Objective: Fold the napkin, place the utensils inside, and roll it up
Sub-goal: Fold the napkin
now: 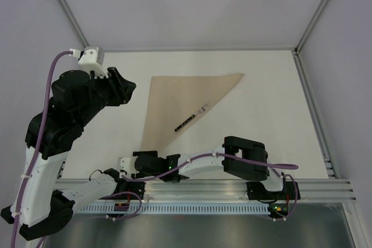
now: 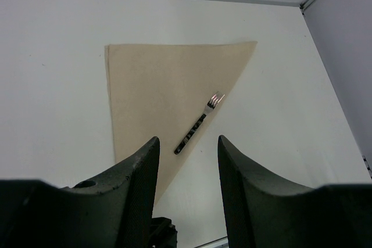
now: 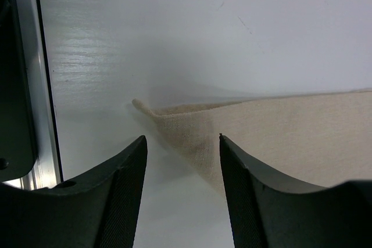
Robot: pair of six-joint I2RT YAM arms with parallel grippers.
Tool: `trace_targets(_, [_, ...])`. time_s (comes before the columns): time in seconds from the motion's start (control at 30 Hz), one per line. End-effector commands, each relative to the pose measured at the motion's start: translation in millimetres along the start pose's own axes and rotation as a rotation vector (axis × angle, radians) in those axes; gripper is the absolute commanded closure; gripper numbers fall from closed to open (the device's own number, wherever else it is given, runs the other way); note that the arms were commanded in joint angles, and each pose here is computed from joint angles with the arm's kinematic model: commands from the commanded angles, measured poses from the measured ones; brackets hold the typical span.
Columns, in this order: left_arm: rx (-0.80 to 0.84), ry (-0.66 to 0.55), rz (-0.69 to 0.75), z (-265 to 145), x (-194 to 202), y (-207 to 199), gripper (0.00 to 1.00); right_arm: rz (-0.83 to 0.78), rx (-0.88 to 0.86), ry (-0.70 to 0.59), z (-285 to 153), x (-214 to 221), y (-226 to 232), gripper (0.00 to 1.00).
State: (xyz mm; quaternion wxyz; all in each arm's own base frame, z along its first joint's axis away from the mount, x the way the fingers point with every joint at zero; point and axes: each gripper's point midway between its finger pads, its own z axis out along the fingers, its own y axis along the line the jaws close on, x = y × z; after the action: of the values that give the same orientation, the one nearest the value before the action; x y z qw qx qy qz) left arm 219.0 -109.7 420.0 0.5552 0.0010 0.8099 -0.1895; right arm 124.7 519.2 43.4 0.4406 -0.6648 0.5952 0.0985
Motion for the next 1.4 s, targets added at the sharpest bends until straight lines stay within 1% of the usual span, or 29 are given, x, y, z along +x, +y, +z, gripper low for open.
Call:
trace_targets(0.0, [0.007, -0.001, -0.020, -4, 0, -1, 0.50, -0.002, 0.029, -0.037, 7, -4, 1, 0.41])
trace_targets(0.2, [0.005, 0.011, -0.015, -2, 4, 0, 0.50, -0.001, 0.012, -0.024, 12, 4, 7, 0.42])
trace_targets(0.3, [0.004, 0.016, -0.014, -1, 5, 0, 0.50, -0.002, 0.010, -0.023, 13, 5, 8, 0.45])
trace_targets(0.33, [0.004, 0.013, -0.013, -1, 5, 0, 0.50, -0.003, 0.007, -0.020, 14, 6, 9, 0.48])
trace_targets(0.4, [0.002, 0.017, -0.011, 0, 6, 0, 0.50, -0.001, 0.008, -0.021, 15, 6, 9, 0.49])
trace_targets(0.5, [0.004, 0.018, -0.012, -1, 6, 0, 0.50, -0.001, 0.010, -0.022, 14, 6, 9, 0.57])
trace_targets(0.53, [0.003, 0.016, -0.012, -1, 6, 0, 0.50, 0.002, 0.012, -0.021, 14, 6, 8, 0.63])
trace_targets(0.6, [0.003, 0.011, -0.012, -2, 5, 1, 0.50, 0.007, 0.012, -0.017, 15, 6, 7, 0.67])
trace_targets(0.63, [0.005, 0.011, -0.010, -2, 5, 1, 0.50, 0.012, 0.014, -0.017, 15, 6, 4, 0.71])
trace_targets(0.7, [0.003, 0.011, -0.009, -2, 5, 1, 0.50, 0.020, 0.014, -0.016, 16, 5, 3, 0.76])
trace_targets(0.73, [0.003, 0.012, -0.007, -2, 5, 1, 0.50, 0.024, 0.021, -0.014, 16, 5, 0, 0.80])
trace_targets(0.83, [-0.001, 0.012, -0.005, -1, 5, 1, 0.50, 0.039, 0.023, -0.017, 15, 3, -5, 0.87])
trace_targets(1.1, [0.002, 0.005, -0.002, -1, 2, 0, 0.50, 0.113, 0.016, -0.033, 6, -12, -27, 0.87])
trace_targets(1.37, [0.009, 0.016, 0.006, 2, 2, -2, 0.50, 0.229, 0.034, -0.041, -6, -24, -71, 0.87])
